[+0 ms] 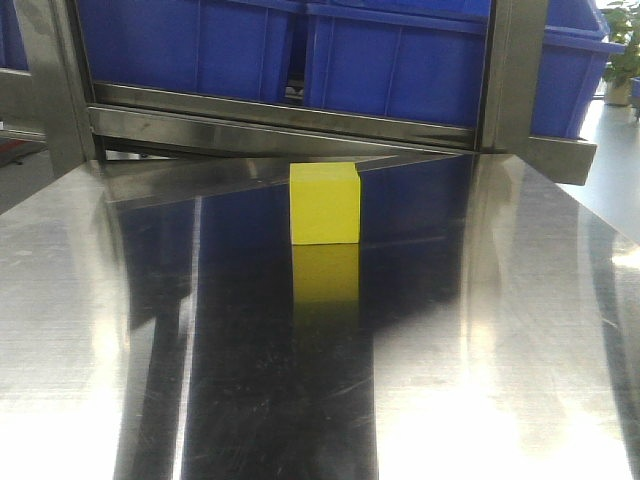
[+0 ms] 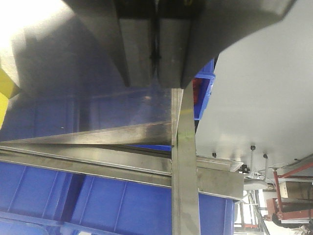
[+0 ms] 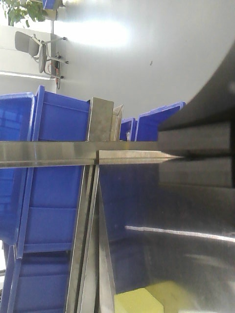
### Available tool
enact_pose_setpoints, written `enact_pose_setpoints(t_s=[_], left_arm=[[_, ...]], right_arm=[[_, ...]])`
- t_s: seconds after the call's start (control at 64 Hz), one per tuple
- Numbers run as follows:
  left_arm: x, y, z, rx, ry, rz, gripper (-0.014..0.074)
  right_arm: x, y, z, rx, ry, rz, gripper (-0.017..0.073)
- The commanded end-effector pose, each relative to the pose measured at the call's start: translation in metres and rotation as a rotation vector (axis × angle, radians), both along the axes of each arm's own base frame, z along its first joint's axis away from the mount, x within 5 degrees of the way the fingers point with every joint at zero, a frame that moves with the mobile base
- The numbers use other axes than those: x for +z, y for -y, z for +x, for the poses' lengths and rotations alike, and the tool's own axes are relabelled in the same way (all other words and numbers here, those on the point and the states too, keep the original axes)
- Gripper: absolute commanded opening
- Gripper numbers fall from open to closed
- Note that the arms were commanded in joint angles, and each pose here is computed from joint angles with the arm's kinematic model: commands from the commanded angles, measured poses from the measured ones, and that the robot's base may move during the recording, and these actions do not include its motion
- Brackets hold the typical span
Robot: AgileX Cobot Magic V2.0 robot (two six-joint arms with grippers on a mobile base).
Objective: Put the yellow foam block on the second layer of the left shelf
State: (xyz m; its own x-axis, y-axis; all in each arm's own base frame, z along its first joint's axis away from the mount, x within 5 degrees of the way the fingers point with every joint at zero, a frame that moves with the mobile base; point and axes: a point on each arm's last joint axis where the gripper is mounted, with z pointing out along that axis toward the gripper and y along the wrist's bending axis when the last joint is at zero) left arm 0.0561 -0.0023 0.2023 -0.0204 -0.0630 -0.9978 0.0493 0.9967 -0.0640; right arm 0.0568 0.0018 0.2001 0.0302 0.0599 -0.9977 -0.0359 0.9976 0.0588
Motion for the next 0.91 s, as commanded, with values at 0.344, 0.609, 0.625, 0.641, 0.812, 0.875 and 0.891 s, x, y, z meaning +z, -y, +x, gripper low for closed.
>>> enact_pose_setpoints(t_s=[0.344,0.609,0.625,0.641,0.812,0.875,0.891], left_arm=[[-0.0008,0.0009,-0.0002,-0.010,0.072,-0.017,0.0136],[-0.0008,0.0009,-0.0002,-0.010,0.072,-0.017,0.0136],[-0.0008,0.0009,-0.0002,-0.010,0.072,-0.017,0.0136],[-0.0008,0.0009,-0.0002,-0.010,0.072,-0.017,0.0136],[-0.0008,0.0009,-0.0002,-0.010,0.072,-0.017,0.0136],[-0.0008,0.0009,-0.0002,-0.010,0.072,-0.017,0.0136],[-0.0008,0.0009,-0.0002,-0.010,0.072,-0.017,0.0136]], right_arm=[[0.0162,-0.0003,-0.0034,0.004,0.123,-0.004,0.0057],[0.0213,-0.0007,-0.0043,0.007,0.178,-0.002,0.0057],[0.0213,-0.0007,-0.0043,0.007,0.178,-0.002,0.0057],[0.0215,-0.0007,-0.0044,0.007,0.180,-0.002,0.0057],[0.0218,-0.0007,-0.0045,0.008,0.186,-0.002,0.0057],[0.0240,-0.0008,-0.0049,0.009,0.201,-0.001,0.0057],[0.0259,-0.0008,-0.0054,0.009,0.208,-0.001,0.0057]])
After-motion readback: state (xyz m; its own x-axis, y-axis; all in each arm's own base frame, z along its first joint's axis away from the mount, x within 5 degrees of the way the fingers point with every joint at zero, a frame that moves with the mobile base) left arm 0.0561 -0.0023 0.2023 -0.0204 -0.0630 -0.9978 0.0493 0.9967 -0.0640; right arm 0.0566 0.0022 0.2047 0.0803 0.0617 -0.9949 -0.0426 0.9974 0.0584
